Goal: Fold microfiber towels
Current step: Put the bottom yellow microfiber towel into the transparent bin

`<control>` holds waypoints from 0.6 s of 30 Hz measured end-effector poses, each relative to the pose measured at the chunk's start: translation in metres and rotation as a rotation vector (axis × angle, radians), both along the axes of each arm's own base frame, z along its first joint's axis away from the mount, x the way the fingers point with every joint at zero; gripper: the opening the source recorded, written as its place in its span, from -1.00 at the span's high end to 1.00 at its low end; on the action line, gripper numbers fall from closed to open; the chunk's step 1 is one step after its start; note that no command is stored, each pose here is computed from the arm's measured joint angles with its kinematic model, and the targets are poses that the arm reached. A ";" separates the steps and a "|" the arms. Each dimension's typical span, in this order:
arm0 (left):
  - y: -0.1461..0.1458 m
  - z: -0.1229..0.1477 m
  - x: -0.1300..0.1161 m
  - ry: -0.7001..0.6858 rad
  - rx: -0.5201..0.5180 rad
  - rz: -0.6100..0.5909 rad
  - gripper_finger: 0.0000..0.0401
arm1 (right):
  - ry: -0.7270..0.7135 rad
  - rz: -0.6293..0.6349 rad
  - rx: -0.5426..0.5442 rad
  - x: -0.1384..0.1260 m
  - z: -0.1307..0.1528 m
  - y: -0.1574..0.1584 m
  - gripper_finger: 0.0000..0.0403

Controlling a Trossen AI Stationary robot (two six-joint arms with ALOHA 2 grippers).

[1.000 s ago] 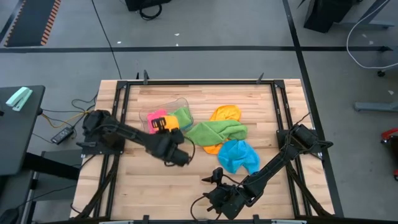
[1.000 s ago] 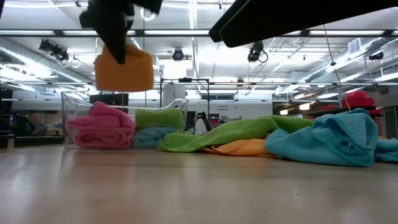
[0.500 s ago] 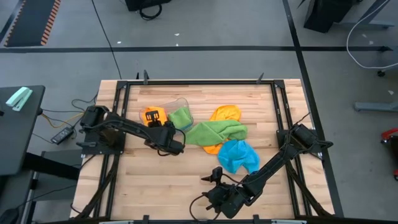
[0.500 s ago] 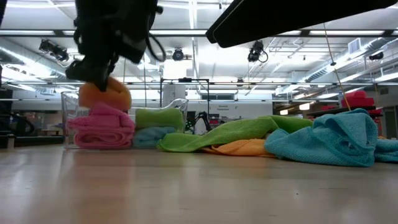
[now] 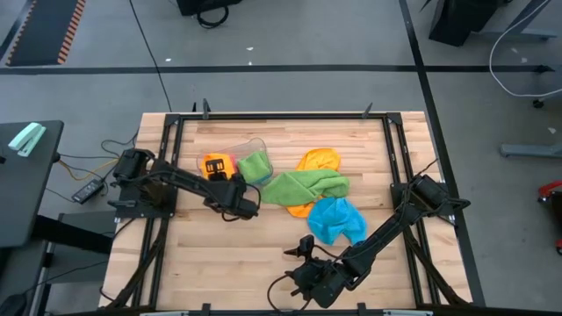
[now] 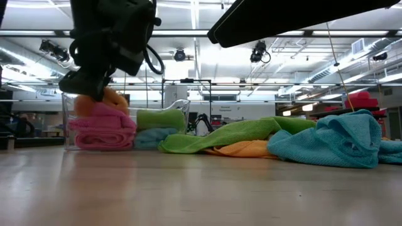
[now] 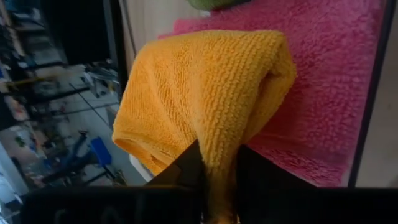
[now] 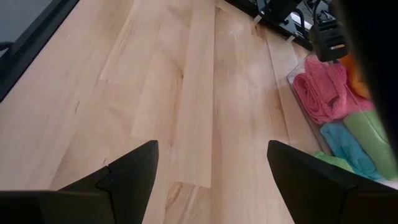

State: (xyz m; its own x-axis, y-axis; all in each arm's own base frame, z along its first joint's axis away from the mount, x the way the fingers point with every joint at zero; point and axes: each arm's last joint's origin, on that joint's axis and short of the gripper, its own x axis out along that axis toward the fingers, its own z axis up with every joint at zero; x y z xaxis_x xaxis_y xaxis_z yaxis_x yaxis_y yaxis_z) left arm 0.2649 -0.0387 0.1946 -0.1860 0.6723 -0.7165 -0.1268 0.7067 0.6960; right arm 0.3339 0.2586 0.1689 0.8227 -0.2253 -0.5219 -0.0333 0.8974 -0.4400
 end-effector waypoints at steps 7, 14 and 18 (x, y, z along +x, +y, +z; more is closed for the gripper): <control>0.001 -0.001 0.001 -0.005 -0.032 0.027 0.38 | 0.000 0.000 -0.001 0.000 0.000 0.000 -0.55; -0.002 0.010 0.006 -0.012 -0.086 0.043 0.15 | 0.000 0.000 0.000 0.000 0.000 0.000 -0.55; -0.003 0.018 0.009 -0.018 -0.098 0.045 0.05 | 0.000 0.000 0.001 0.000 0.000 0.000 -0.55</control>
